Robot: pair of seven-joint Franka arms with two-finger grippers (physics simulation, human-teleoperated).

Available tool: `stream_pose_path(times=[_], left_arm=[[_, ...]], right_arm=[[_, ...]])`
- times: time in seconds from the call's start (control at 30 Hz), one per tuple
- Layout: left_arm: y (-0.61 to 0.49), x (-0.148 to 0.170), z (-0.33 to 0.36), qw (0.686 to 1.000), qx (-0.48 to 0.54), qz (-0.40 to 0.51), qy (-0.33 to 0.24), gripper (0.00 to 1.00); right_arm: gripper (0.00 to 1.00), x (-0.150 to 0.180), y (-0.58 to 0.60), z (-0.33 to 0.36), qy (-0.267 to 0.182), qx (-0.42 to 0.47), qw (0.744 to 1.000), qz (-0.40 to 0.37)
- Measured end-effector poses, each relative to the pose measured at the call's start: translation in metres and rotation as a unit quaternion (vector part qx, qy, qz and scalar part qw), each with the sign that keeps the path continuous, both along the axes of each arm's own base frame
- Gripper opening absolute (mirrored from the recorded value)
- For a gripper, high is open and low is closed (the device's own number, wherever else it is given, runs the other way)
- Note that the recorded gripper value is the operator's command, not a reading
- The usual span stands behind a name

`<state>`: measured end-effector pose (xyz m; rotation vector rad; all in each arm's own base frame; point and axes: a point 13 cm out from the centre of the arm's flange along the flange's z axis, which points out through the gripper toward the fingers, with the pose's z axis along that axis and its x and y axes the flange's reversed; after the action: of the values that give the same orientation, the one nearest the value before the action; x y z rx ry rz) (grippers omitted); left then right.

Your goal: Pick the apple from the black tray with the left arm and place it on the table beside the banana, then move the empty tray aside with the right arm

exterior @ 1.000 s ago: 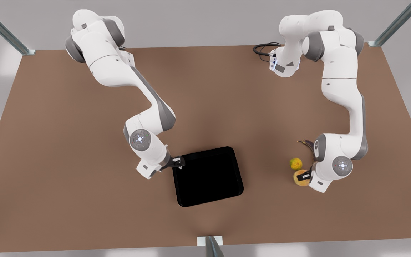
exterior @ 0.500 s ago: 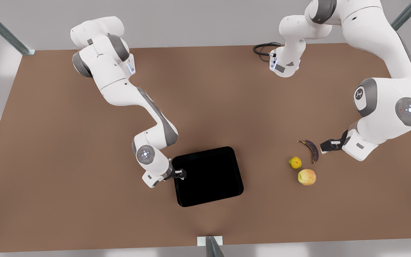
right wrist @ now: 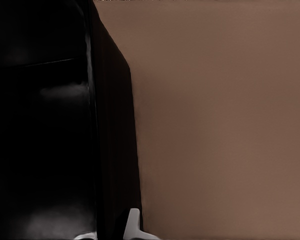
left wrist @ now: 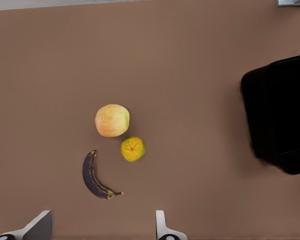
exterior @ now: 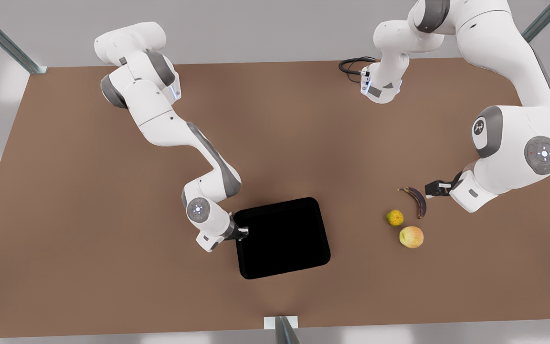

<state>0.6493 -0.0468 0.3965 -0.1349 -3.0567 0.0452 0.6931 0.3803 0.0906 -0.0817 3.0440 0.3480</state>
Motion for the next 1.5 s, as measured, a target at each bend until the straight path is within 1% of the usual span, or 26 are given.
stream_pose_path(times=[0.07, 0.17, 0.27, 0.37, 0.47, 0.57, 0.67, 0.87, 1.07, 1.2, 1.27, 1.3, 1.33, 1.37, 1.4, 1.47, 1.5], left_arm=[[0.001, 0.000, 0.000, 1.000, 0.000, -0.005, 0.001, 1.00], [0.001, -0.001, 0.000, 1.000, -0.001, -0.012, 0.001, 1.00], [0.000, -0.001, 0.000, 1.000, -0.002, -0.017, 0.002, 1.00], [0.000, -0.001, 0.000, 1.000, -0.002, -0.022, 0.002, 1.00], [-0.001, -0.001, 0.000, 1.000, -0.003, -0.028, 0.002, 1.00], [-0.001, -0.001, 0.000, 1.000, -0.003, -0.031, 0.002, 1.00], [-0.001, -0.002, 0.000, 0.999, -0.003, -0.034, 0.002, 1.00], [-0.001, -0.002, 0.000, 0.999, -0.003, -0.039, 0.002, 1.00], [-0.001, -0.002, 0.000, 0.999, -0.003, -0.042, 0.002, 1.00], [-0.001, -0.002, 0.000, 0.999, -0.003, -0.044, 0.002, 1.00], [-0.001, -0.002, 0.000, 0.999, -0.003, -0.044, 0.002, 1.00], [-0.001, -0.002, 0.000, 0.999, -0.003, -0.045, 0.002, 1.00], [-0.001, -0.002, 0.000, 0.999, -0.003, -0.045, 0.002, 1.00], [-0.001, -0.002, 0.000, 0.999, -0.003, -0.045, 0.002, 1.00], [-0.001, -0.002, 0.000, 0.999, -0.003, -0.046, 0.002, 1.00], [-0.001, -0.002, 0.000, 0.999, -0.003, -0.046, 0.002, 1.00], [-0.001, -0.002, 0.000, 0.999, -0.004, -0.046, 0.002, 1.00]], right_arm=[[0.00, 0.000, 0.001, 0.003, -0.002, 0.001, 1.000, 0.005], [0.00, 0.002, 0.005, 0.017, -0.010, 0.006, 1.000, 0.013], [0.00, 0.002, 0.016, 0.055, -0.020, 0.014, 0.999, 0.026], [0.00, 0.001, -0.004, 0.106, -0.012, 0.008, 0.999, 0.034], [0.00, -0.006, -0.054, 0.150, 0.023, -0.013, 0.999, 0.037], [0.00, -0.017, -0.126, 0.184, 0.070, -0.037, 0.996, 0.033], [0.00, -0.028, -0.208, 0.202, 0.116, -0.071, 0.990, 0.020], [0.00, -0.057, -0.367, 0.227, 0.186, -0.120, 0.975, -0.010], [0.00, -0.085, -0.450, 0.228, 0.230, -0.110, 0.967, 0.006], [0.02, -0.088, -0.467, 0.190, 0.255, -0.100, 0.961, 0.043], [0.02, -0.087, -0.472, 0.171, 0.261, -0.100, 0.958, 0.061], [0.10, -0.086, -0.475, 0.163, 0.262, -0.100, 0.957, 0.069], [0.43, -0.085, -0.477, 0.158, 0.261, -0.101, 0.957, 0.077], [0.82, -0.083, -0.478, 0.155, 0.259, -0.102, 0.957, 0.086], [0.99, -0.082, -0.480, 0.154, 0.256, -0.104, 0.957, 0.094], [1.00, -0.075, -0.479, 0.162, 0.241, -0.106, 0.958, 0.109], [1.00, -0.068, -0.472, 0.176, 0.225, -0.106, 0.961, 0.120]])
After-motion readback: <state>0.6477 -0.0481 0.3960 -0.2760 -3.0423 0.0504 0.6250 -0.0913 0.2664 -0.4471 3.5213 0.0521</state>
